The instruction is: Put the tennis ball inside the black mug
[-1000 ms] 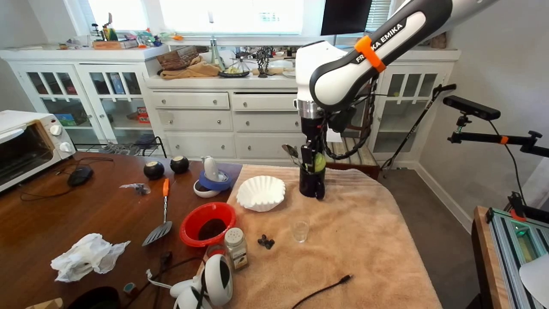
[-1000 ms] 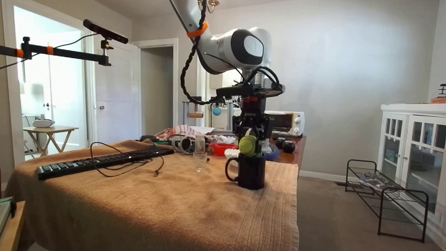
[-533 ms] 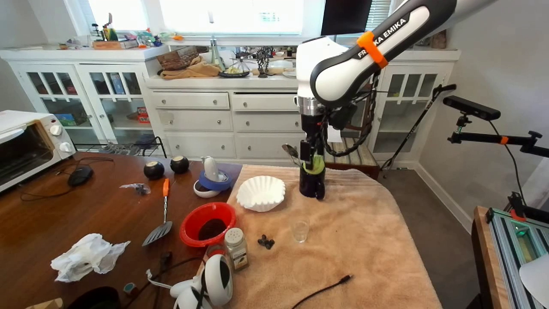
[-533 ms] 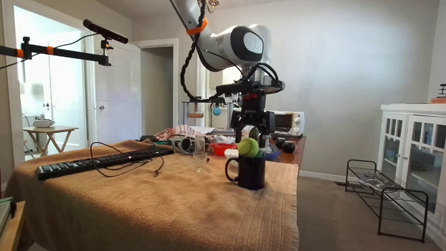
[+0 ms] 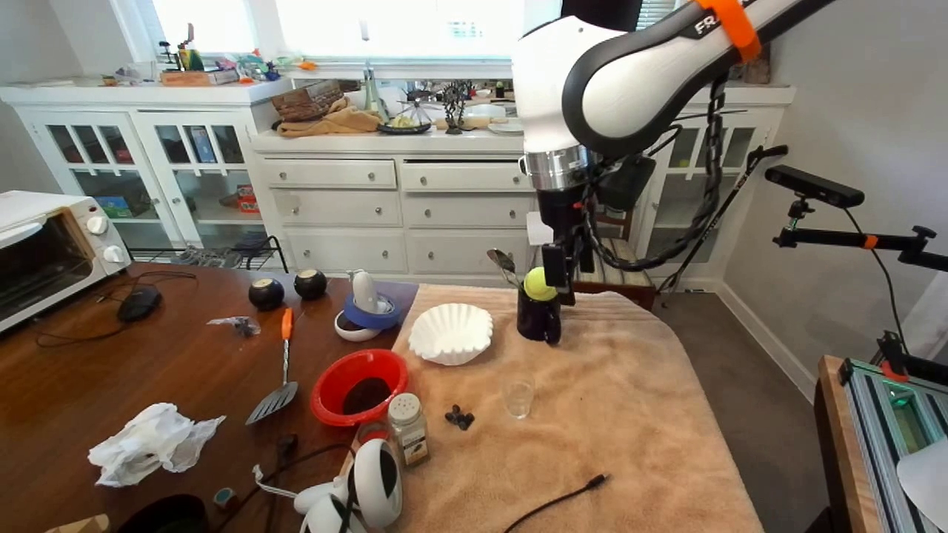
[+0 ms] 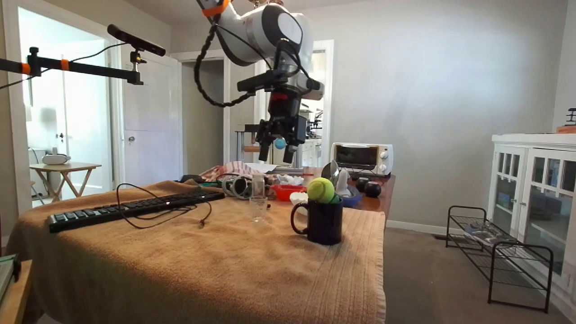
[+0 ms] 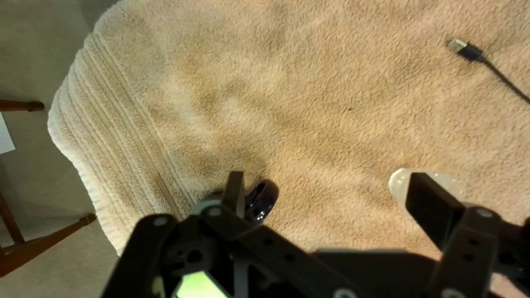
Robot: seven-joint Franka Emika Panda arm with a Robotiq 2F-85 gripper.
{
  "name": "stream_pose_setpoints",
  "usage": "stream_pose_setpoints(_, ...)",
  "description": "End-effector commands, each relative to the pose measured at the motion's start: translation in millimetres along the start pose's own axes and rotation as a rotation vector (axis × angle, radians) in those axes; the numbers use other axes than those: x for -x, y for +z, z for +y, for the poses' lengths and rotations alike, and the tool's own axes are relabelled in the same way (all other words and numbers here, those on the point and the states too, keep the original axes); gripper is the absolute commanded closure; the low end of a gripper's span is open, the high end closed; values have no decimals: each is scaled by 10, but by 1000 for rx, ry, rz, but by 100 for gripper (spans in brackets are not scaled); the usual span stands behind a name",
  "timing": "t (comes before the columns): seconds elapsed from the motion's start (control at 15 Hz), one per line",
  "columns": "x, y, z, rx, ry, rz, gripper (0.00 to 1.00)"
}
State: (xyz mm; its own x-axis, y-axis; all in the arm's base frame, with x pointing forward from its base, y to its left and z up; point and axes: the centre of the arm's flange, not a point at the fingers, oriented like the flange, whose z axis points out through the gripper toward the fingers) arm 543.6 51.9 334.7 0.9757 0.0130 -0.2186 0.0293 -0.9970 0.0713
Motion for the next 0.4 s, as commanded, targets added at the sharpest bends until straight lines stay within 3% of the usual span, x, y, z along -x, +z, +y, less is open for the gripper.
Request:
stream_pose_setpoints(0.0, 287, -68, -160, 37, -83, -27, 0)
stream_pose_setpoints(0.13, 274, -46, -198, 55, -160, -32, 0)
stream_pose_setpoints(0.2, 199, -103, -212, 29, -99, -13, 0)
stream_pose_setpoints(0.33, 213, -74, -222, 36, -130, -19, 0)
